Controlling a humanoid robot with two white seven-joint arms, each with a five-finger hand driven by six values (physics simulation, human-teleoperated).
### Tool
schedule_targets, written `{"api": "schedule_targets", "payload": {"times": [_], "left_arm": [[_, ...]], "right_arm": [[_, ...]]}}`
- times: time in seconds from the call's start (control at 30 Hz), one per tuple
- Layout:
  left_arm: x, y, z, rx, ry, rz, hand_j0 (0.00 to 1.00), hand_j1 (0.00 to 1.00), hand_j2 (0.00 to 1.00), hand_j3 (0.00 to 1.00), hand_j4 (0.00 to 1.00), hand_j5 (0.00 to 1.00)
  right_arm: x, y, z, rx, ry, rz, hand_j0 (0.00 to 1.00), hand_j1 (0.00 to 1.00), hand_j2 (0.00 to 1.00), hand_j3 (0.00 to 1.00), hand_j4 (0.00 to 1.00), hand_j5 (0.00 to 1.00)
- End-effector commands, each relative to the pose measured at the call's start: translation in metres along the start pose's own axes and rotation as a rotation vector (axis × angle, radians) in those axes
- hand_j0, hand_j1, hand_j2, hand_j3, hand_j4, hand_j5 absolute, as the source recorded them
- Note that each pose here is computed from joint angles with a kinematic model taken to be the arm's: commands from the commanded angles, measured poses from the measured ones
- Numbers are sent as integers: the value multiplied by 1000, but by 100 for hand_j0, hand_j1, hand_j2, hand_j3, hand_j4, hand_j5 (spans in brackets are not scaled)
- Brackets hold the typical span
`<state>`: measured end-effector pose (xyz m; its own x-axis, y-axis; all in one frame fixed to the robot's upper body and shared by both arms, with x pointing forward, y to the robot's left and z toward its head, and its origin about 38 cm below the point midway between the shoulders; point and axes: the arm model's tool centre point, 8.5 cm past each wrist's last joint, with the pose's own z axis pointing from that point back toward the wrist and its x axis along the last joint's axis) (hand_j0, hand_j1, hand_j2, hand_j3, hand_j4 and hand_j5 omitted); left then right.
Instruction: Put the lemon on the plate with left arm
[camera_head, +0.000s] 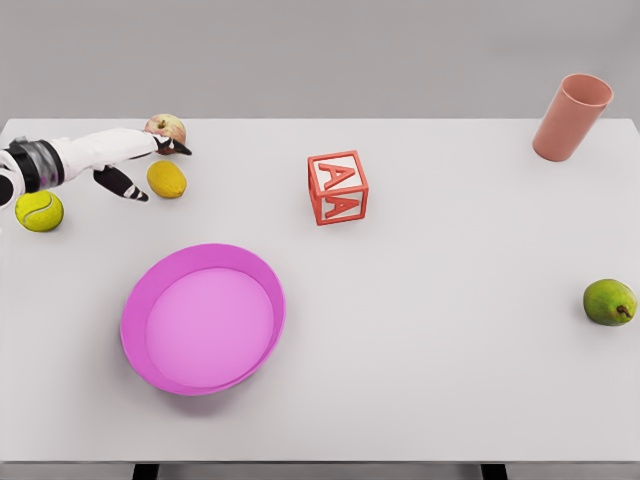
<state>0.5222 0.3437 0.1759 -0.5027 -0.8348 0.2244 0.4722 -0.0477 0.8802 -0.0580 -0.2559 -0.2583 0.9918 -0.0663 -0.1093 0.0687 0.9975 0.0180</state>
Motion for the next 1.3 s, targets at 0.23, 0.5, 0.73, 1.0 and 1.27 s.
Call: {"api": "schedule_targets", "payload": {"times": [0.23, 0.5, 0.73, 1.0, 1.27], "left_arm": [[0, 0, -3, -12, 12, -14, 85, 85, 85, 85, 85, 85], [3, -2, -8, -32, 19, -39, 85, 85, 85, 85, 85, 85], [6, -4, -13, -49, 24, -59, 85, 85, 85, 85, 85, 85], [9, -2, -16, -52, 25, -70, 85, 85, 85, 85, 85, 85], [3, -1, -15, -71, 50, -85, 86, 86, 86, 86, 86, 86]], "right_arm": [[0, 0, 0, 0, -1, 0, 100, 100, 100, 100, 100, 100], [-1, 0, 0, 0, 1, 0, 100, 100, 100, 100, 100, 100], [0, 0, 0, 0, -1, 0, 100, 100, 100, 100, 100, 100], [0, 0, 0, 0, 1, 0, 100, 100, 100, 100, 100, 100], [0, 0, 0, 0, -1, 0, 100, 100, 100, 100, 100, 100]]}}
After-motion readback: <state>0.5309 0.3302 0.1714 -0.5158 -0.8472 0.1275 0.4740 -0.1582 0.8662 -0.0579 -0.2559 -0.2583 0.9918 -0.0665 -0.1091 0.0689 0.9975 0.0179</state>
